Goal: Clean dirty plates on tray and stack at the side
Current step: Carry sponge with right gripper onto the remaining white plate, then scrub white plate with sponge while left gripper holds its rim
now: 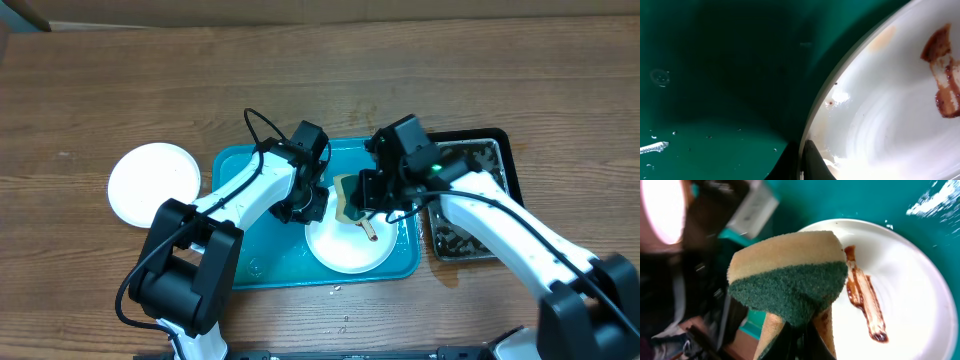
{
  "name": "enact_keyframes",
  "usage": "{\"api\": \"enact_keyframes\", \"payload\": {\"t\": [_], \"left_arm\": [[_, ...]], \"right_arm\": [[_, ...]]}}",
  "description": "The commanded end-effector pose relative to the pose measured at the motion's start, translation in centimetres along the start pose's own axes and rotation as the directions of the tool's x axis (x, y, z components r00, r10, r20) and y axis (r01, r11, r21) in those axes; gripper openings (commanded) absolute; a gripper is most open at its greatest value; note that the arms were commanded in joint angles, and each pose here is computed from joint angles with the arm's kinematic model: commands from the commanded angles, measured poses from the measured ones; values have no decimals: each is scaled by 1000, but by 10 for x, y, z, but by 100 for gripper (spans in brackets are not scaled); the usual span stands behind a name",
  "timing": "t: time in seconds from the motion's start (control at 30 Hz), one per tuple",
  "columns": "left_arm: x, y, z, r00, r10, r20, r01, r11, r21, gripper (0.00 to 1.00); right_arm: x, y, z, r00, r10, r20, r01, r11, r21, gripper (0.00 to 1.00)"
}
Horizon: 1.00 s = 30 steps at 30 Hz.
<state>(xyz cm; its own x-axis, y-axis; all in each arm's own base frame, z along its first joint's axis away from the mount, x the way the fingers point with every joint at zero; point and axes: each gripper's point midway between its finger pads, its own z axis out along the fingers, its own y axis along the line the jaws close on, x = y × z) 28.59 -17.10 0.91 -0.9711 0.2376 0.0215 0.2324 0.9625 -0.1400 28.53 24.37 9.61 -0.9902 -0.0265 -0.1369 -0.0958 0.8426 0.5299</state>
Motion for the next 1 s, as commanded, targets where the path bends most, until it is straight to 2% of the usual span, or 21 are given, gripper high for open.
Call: {"api": "enact_keyframes", "payload": {"t": [0.0, 0.27, 0.57, 0.67, 0.8, 0.97], "left_arm": [[4, -2, 6, 1000, 21, -17, -22, 1000, -6, 4], [4, -2, 6, 1000, 21, -17, -21, 1000, -6, 4], [4, -2, 6, 1000, -12, -17, 12, 1000, -7, 4], [4, -2, 6, 1000, -13, -18, 12, 1000, -6, 4], [6, -2, 6, 1000, -14, -24, 13, 1000, -9, 4], [5, 3, 6, 999, -45, -17, 44, 998, -35, 4]], "right_arm": [[3, -9, 19, 996, 83, -23, -83, 996, 32, 4], [8, -22, 54, 987, 138, -86, -134, 989, 55, 4], [8, -17, 77, 991, 104, -84, -100, 994, 52, 4], [8, -32, 79, 981, 185, -51, -177, 975, 132, 4], [17, -59, 73, 945, 326, -7, -311, 909, 277, 4], [33, -83, 63, 935, 355, -8, -323, 858, 400, 4]]}}
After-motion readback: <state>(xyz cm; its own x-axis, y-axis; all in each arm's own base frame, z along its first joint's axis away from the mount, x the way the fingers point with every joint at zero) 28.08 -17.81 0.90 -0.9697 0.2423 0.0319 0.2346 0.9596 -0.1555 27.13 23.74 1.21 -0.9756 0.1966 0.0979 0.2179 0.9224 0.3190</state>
